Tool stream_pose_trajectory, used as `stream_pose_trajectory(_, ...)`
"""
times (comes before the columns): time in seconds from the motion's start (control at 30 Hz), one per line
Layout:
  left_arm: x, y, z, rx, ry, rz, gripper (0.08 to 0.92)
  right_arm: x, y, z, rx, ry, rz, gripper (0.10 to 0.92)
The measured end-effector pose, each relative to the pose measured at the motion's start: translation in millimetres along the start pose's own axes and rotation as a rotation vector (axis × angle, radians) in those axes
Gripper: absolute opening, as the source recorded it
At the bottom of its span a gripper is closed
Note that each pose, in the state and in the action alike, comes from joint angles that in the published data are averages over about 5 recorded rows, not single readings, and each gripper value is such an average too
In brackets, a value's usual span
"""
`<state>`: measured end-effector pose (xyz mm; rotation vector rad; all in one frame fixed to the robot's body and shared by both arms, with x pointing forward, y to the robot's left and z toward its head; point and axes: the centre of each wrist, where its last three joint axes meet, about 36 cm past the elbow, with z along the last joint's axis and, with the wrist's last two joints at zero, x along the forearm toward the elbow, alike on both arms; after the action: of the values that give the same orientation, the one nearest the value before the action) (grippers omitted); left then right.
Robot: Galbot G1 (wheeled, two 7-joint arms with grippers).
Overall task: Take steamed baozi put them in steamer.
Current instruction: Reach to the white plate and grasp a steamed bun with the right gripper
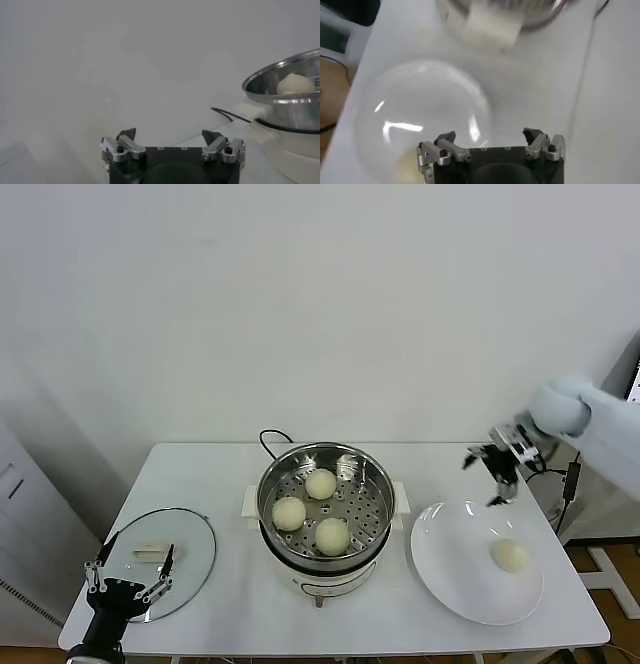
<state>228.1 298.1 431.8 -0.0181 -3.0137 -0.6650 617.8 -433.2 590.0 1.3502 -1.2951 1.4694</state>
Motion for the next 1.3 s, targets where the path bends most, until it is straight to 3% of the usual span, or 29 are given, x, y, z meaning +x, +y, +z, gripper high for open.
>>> stream_pose_trajectory(0.4,3.5,-1.0,7.2,0.001,0.022,0.002,0.823,-71.4,43.9,33.7,-0.110,0.064,-0.097,0.823)
stream_pose_trajectory(0.97,2.6,-4.0,10.6,-0.004,0.034,0.004,0.823,-110.1,59.2,39.9,-0.144,0.091,-0.131,0.799)
stream_pose_trajectory(1.3,4.1,-4.6,11.3,-0.005,0.034,0.004,0.823,-108.9,54.5,37.2,-0.150,0.092,-0.109,0.508)
